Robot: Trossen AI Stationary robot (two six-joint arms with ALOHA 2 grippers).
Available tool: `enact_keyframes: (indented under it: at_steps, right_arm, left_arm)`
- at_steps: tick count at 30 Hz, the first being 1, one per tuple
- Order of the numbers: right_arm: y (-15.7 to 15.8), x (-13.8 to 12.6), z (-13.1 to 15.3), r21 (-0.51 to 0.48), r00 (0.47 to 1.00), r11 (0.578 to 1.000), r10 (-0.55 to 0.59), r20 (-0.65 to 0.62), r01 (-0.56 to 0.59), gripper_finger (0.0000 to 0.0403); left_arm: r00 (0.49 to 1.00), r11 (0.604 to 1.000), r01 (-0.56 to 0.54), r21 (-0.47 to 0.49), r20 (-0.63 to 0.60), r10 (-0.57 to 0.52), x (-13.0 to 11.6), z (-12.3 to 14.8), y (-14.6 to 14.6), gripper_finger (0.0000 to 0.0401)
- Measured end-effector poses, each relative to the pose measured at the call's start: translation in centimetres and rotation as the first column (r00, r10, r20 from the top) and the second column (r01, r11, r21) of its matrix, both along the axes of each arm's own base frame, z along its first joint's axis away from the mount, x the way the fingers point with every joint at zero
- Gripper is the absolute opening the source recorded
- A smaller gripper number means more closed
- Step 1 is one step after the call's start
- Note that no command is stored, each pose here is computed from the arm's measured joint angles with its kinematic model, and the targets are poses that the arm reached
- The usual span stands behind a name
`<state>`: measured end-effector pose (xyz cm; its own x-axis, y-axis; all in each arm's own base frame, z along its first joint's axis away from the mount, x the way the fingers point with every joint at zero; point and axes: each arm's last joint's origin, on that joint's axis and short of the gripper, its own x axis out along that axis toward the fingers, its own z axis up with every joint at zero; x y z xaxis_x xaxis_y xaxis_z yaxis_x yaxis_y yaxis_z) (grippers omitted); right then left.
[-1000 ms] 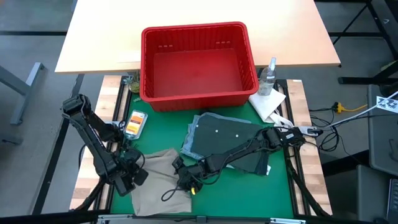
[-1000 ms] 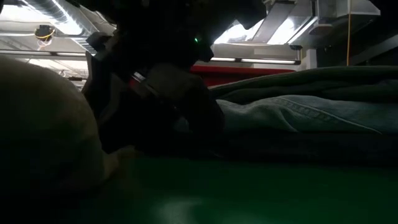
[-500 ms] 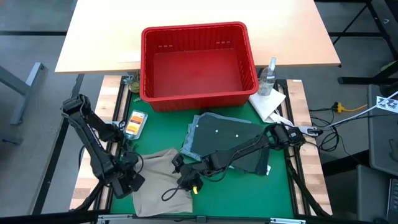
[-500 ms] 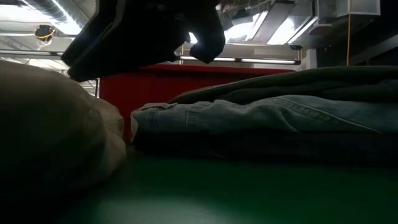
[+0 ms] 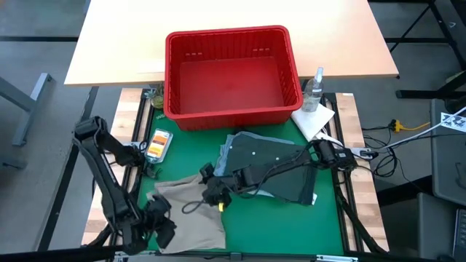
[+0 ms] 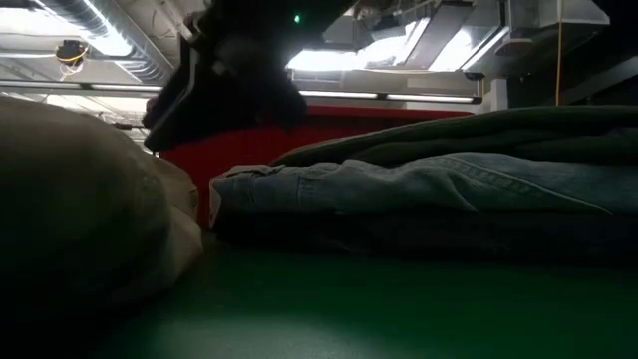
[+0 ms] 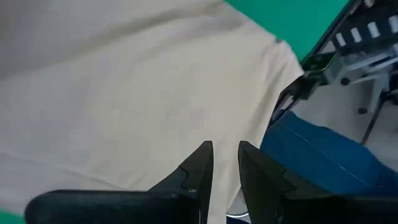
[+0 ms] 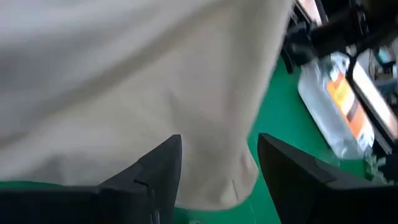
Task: Fold laundry
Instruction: Fold the beige shorts
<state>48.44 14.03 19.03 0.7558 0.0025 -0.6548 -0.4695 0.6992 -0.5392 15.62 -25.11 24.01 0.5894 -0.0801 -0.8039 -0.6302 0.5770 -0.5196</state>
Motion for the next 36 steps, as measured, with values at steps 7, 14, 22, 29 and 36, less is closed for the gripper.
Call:
enact_keyframes:
  at_steps: [7, 14, 22, 29, 36]
  right_arm:
    - [-1.8, 0.8, -1.5, 0.016, 0.998, 0.998, -0.060, -0.027, 0.061, 0.0211]
    - [-2.6, 1.4, -3.8, 0.002, 0.995, 0.996, -0.083, -0.049, 0.084, 0.0211]
    - [-3.8, 1.5, -4.4, -0.012, 0.989, 0.992, -0.125, -0.084, 0.124, 0.0211]
    - [-4.0, 1.6, -4.2, 0.042, 0.992, 0.995, -0.083, -0.092, 0.087, 0.0211]
    - [-3.5, 1.7, -3.6, 0.056, 0.994, 0.996, -0.061, -0.091, 0.066, 0.0211]
  left_arm:
    - [0.997, 0.999, 0.025, 0.024, -0.073, -0.023, 1.3, -4.0, -2.3, 0.0072]
    - [0.950, 0.988, 0.108, -0.109, -0.281, -0.135, 1.7, -7.9, -4.5, 0.0072]
    - [0.911, 0.974, 0.118, -0.194, -0.370, -0.184, 1.4, -8.5, -5.1, 0.0050]
    - [0.931, 0.972, 0.140, -0.190, -0.308, -0.195, 1.8, -7.5, -5.7, 0.0015]
    - [0.950, 0.963, 0.204, -0.173, -0.204, -0.238, 2.6, -5.3, -6.8, 0.0005]
